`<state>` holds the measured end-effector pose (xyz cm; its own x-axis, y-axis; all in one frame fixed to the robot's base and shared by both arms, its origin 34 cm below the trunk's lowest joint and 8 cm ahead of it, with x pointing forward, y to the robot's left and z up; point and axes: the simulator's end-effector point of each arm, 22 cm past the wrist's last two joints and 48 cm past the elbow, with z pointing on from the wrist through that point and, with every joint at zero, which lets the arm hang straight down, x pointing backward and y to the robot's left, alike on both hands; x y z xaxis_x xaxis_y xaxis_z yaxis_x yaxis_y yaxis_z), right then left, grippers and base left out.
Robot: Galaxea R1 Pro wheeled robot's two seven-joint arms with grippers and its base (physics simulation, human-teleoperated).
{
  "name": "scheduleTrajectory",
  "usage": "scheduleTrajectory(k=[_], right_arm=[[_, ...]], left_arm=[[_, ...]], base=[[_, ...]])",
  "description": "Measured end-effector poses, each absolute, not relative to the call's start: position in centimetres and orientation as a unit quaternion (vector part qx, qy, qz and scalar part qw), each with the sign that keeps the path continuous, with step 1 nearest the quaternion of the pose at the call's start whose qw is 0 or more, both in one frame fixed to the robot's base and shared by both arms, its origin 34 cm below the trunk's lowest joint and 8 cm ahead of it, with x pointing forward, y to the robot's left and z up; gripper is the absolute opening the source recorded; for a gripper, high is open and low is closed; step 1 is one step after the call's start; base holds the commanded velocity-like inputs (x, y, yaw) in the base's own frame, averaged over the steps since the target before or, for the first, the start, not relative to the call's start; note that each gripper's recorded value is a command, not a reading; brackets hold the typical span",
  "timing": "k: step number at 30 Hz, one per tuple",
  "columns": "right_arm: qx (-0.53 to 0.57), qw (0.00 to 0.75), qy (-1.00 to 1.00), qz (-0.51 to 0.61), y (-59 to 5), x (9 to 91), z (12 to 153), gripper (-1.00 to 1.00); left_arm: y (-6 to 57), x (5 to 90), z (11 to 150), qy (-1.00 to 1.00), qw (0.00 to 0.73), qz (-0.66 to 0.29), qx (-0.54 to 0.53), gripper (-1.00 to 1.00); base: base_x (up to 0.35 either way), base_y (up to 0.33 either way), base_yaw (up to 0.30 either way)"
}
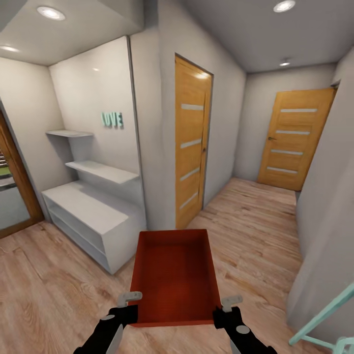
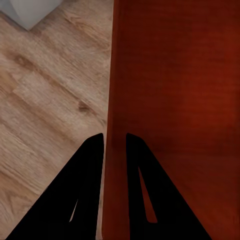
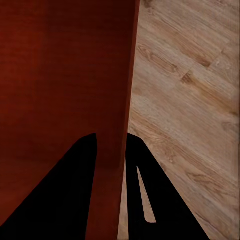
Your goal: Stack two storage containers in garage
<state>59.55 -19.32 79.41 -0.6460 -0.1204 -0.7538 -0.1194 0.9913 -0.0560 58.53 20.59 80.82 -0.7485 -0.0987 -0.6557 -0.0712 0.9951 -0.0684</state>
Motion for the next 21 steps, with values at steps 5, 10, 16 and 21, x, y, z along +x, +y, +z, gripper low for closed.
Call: scheduleTrajectory(k=[5,10,16,21], right_arm=[[-0.066,0.415,0.907,0.0,-19.32,59.55,79.41,-1.0],[-0.066,0.415,0.907,0.0,-19.37,59.55,79.4,-1.0],[-0.066,0.415,0.907,0.0,-19.39,59.55,79.4,-1.0],[-0.066,0.415,0.907,0.0,-19.39,59.55,79.4,-1.0]], left_arm=[[20.59,58.53,80.82,0.935,0.352,-0.019,-0.045,-1.0],[20.54,58.52,80.82,0.935,0.352,-0.02,-0.045,-1.0],[20.51,58.53,80.83,0.935,0.352,-0.02,-0.045,-1.0],[20.51,58.53,80.83,0.935,0.352,-0.02,-0.045,-1.0]], base=[[0.327,0.0,-0.007],[0.327,0.0,-0.009],[0.327,0.0,-0.213],[0.327,0.0,-0.271]])
